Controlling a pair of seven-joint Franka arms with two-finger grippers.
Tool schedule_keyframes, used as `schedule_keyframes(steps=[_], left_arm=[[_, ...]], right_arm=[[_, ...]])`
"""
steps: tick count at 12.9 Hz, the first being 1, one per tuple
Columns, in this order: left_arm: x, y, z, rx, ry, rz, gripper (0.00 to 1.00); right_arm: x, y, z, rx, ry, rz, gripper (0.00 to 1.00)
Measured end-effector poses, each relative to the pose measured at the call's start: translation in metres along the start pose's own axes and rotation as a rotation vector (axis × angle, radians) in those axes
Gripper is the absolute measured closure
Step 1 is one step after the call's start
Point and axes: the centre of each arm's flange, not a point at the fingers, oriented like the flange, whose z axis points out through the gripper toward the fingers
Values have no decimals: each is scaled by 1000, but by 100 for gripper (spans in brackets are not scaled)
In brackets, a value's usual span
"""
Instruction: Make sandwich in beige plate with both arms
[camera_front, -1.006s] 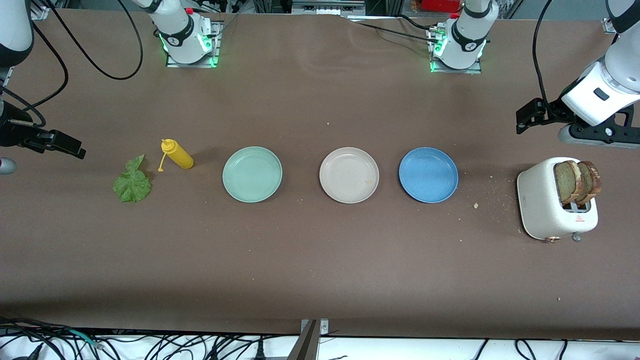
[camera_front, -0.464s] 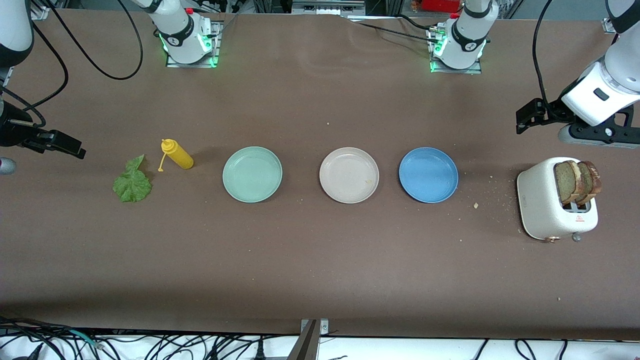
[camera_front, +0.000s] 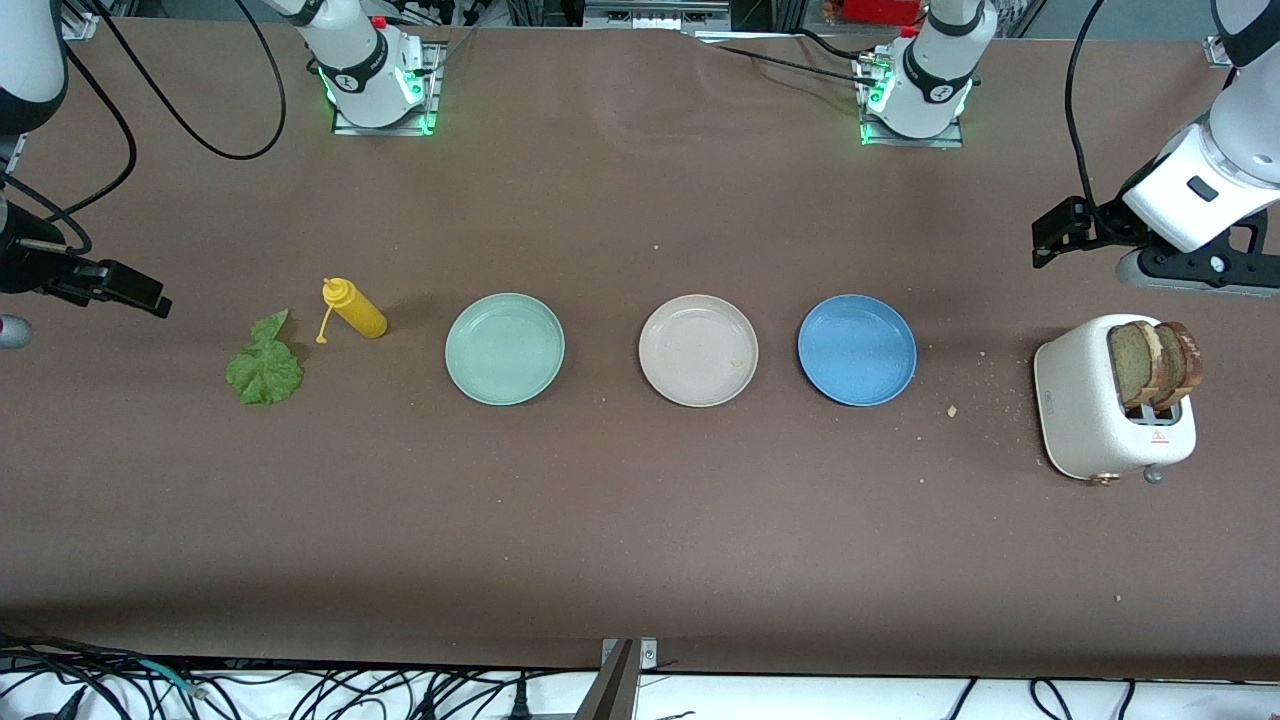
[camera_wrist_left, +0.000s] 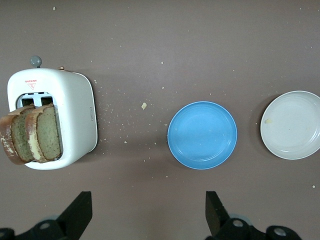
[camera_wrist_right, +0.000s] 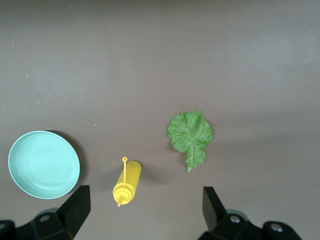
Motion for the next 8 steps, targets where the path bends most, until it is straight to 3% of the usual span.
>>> schedule_keyframes(steps=[8], left_arm=[[0, 0, -2, 0, 6, 0, 0]], right_arm=[[0, 0, 0, 0, 0, 0, 0]])
